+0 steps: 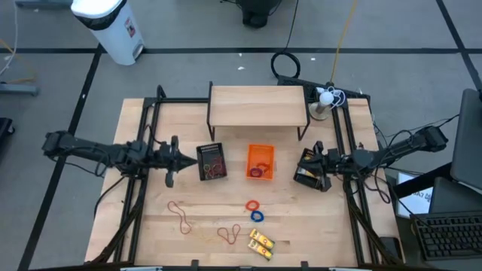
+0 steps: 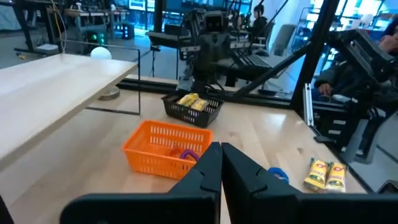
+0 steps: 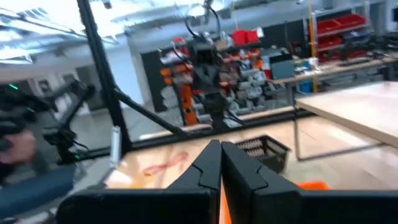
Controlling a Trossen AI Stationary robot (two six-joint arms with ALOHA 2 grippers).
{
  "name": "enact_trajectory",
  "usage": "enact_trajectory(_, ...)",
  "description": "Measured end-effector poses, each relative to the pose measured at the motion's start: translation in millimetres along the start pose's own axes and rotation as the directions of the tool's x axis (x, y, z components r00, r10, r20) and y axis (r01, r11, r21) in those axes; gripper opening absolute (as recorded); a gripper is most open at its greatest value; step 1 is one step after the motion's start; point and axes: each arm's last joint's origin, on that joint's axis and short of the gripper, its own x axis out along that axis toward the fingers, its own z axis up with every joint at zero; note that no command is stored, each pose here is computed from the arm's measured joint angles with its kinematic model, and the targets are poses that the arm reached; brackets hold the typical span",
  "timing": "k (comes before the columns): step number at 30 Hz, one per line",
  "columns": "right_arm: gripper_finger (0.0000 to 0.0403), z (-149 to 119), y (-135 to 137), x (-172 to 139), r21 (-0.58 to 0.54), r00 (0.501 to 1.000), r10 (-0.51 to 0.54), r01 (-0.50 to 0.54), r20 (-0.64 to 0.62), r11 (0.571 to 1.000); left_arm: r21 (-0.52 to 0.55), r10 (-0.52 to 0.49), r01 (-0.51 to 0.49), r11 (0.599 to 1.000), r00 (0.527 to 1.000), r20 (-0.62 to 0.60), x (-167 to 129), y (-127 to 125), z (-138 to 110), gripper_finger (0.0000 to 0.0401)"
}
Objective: Pick & Place Office Desk Supplies
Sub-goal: Put the yellow crayon box into the right black bin
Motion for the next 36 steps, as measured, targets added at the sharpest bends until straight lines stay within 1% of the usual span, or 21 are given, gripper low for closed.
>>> enact_trajectory(1,0.0003,1.1,0.5,0.3,0.017,1.000,0.008,-0.008,0.008,1.000,0.001,0.004,-0.004,1.000,1.000,-0.010,-0.3,0.7,-4.7,0.0002)
enact_trajectory(3,0.0001,-0.7,0.6,1.5,0.037,1.000,0.003,-0.003,-0.016,0.999,-0.005,0.016,-0.016,1.000,0.999,-0.028,-0.3,2.7,-13.8,0.0002)
enact_trajectory(4,0.0001,-3.5,0.5,2.3,0.035,0.999,0.000,0.002,-0.050,0.999,-0.007,0.020,-0.020,1.000,0.999,-0.033,-0.2,3.7,-17.6,0.0004)
enact_trajectory(5,0.0001,-7.1,1.5,4.0,0.022,0.994,-0.006,0.009,-0.112,1.000,-0.010,0.023,-0.023,1.000,0.999,-0.041,-0.3,4.5,-21.9,0.0004)
enact_trajectory(6,0.0001,-4.8,5.1,8.2,0.010,0.986,-0.008,0.009,-0.166,1.000,-0.013,0.027,-0.028,1.000,0.998,-0.050,-0.4,5.4,-26.0,0.0003)
enact_trajectory(7,0.0001,3.1,10.5,14.2,0.007,0.983,-0.003,0.004,-0.183,1.000,-0.017,0.029,-0.030,0.999,0.998,-0.047,-0.5,6.2,-28.8,0.0002)
enact_trajectory(9,0.0001,19.5,21.8,26.2,0.001,0.978,-0.028,0.028,-0.205,1.000,-0.023,0.035,-0.036,0.999,0.999,-0.041,-0.8,7.6,-32.7,0.0002)
enact_trajectory(10,0.0001,24.6,27.7,32.6,-0.006,0.970,-0.037,0.037,-0.239,0.999,-0.026,0.042,-0.044,0.999,0.998,-0.045,-0.8,8.5,-34.3,0.0005)
enact_trajectory(11,0.0001,26.6,33.5,39.0,-0.018,0.955,-0.038,0.034,-0.293,0.999,-0.029,0.051,-0.053,0.998,0.997,-0.050,-0.8,9.1,-35.2,0.0008)
enact_trajectory(13,0.0000,25.5,45.2,51.5,-0.054,0.910,-0.058,0.039,-0.411,0.998,-0.037,0.060,-0.062,0.997,0.997,-0.053,-0.7,9.8,-35.6,0.0015)
enact_trajectory(14,0.0000,27.3,52.1,58.3,-0.060,0.892,-0.056,0.032,-0.448,0.998,-0.038,0.061,-0.063,0.997,0.997,-0.053,-0.7,9.8,-35.5,0.0017)
enact_trajectory(16,0.0000,33.2,67.6,74.5,-0.062,0.870,-0.045,0.016,-0.490,0.998,-0.039,0.058,-0.060,0.997,0.997,-0.051,-0.6,9.7,-35.4,0.0018)
enact_trajectory(19,0.0007,24.7,87.7,96.5,-0.079,0.822,-0.044,-0.002,-0.568,0.997,-0.040,0.056,-0.058,0.998,0.997,-0.049,-0.6,9.6,-35.1,0.0015)
enact_trajectory(21,0.0026,14.6,100.1,109.0,-0.051,0.780,-0.007,-0.032,-0.626,0.998,-0.040,0.056,-0.058,0.998,0.997,-0.049,-0.6,9.5,-35.1,0.0010)
enact_trajectory(23,0.0057,11.6,111.4,124.8,0.028,0.756,0.042,-0.031,-0.654,0.999,-0.040,0.056,-0.058,0.998,0.997,-0.048,-0.6,9.5,-35.1,0.0004)
enact_trajectory(25,0.0097,2.9,118.4,135.9,0.083,0.713,0.059,-0.001,-0.699,0.997,-0.040,0.056,-0.058,0.998,0.997,-0.048,-0.6,9.5,-35.1,0.0002)
enact_trajectory(28,0.0161,-20.6,123.2,146.9,0.127,0.637,0.057,0.065,-0.769,0.990,-0.040,0.056,-0.058,0.998,0.997,-0.049,-0.6,9.5,-35.1,0.0009)
enact_trajectory(31,0.0213,-39.4,128.3,156.3,0.168,0.588,0.078,0.100,-0.805,0.981,-0.040,0.056,-0.058,0.998,0.997,-0.049,-0.5,9.5,-35.1,0.0018)
enact_trajectory(34,0.0245,-61.8,133.1,157.4,0.163,0.525,0.069,0.135,-0.848,0.977,-0.040,0.056,-0.058,0.998,0.997,-0.049,-0.6,9.5,-35.1,0.0020)
enact_trajectory(35,0.0250,-68.0,135.2,157.7,0.159,0.509,0.064,0.144,-0.858,0.977,-0.039,0.056,-0.058,0.998,0.997,-0.049,-0.5,9.5,-35.1,0.0021)
enact_trajectory(36,0.0254,-71.5,138.6,159.1,0.160,0.505,0.067,0.142,-0.861,0.977,-0.036,0.055,-0.057,0.998,0.997,-0.049,-0.5,9.5,-35.1,0.0021)
